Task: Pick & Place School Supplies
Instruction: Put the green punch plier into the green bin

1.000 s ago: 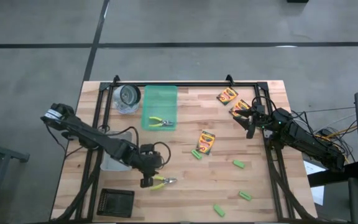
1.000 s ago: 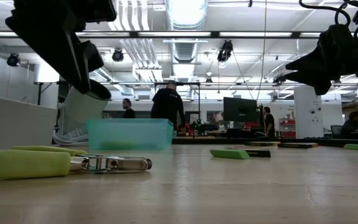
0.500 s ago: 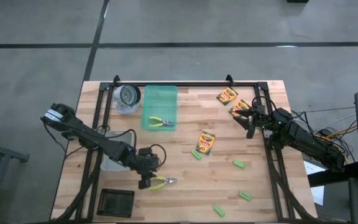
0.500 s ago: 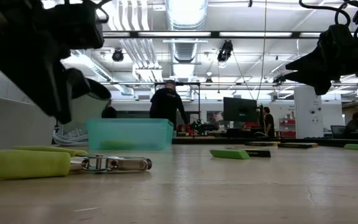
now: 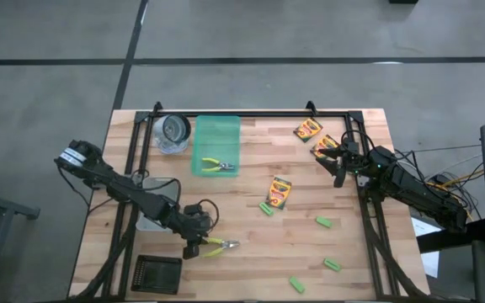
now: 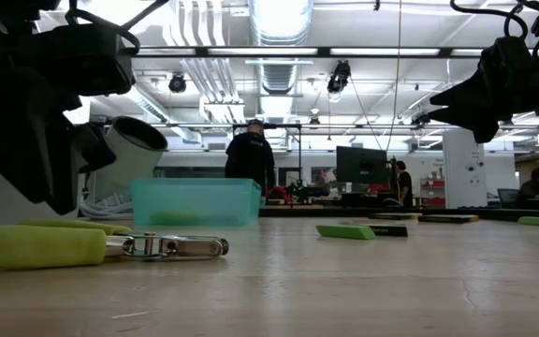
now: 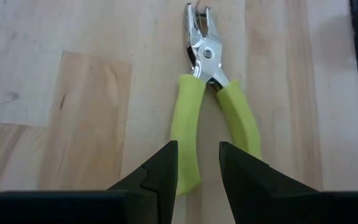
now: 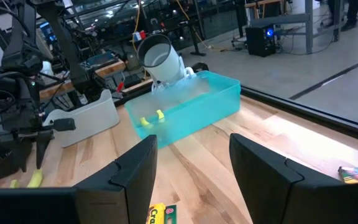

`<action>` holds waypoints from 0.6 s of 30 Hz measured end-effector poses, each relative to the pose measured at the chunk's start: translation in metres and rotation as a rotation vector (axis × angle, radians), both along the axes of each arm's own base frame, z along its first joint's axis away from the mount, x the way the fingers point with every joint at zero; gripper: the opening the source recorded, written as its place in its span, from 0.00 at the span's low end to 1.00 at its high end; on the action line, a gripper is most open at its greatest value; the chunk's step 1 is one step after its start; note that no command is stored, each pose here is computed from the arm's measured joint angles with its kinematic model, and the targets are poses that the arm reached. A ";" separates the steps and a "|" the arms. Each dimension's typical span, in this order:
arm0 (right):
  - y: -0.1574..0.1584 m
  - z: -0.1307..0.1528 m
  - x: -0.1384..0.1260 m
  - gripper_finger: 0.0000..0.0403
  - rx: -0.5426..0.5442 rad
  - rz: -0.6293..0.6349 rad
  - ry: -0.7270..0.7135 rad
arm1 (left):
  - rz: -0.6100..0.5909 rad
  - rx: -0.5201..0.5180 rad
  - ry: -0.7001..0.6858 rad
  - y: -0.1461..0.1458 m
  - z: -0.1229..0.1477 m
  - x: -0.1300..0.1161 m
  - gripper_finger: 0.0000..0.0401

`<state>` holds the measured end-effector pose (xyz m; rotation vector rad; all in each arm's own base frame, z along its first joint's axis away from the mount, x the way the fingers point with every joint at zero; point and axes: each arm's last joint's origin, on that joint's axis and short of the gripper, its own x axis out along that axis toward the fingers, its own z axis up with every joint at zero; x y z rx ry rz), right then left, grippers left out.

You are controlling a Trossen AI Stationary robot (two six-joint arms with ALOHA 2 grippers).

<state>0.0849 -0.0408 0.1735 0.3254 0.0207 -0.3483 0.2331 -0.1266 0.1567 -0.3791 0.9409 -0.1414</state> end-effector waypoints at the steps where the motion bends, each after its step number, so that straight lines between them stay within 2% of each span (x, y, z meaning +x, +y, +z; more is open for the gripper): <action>1: 0.000 0.000 0.000 0.49 0.000 0.000 0.000 | 0.000 -0.005 -0.006 0.000 -0.001 0.000 0.30; 18: 0.000 0.000 0.000 0.49 0.000 0.000 0.000 | -0.008 0.016 0.001 -0.001 -0.010 0.000 0.30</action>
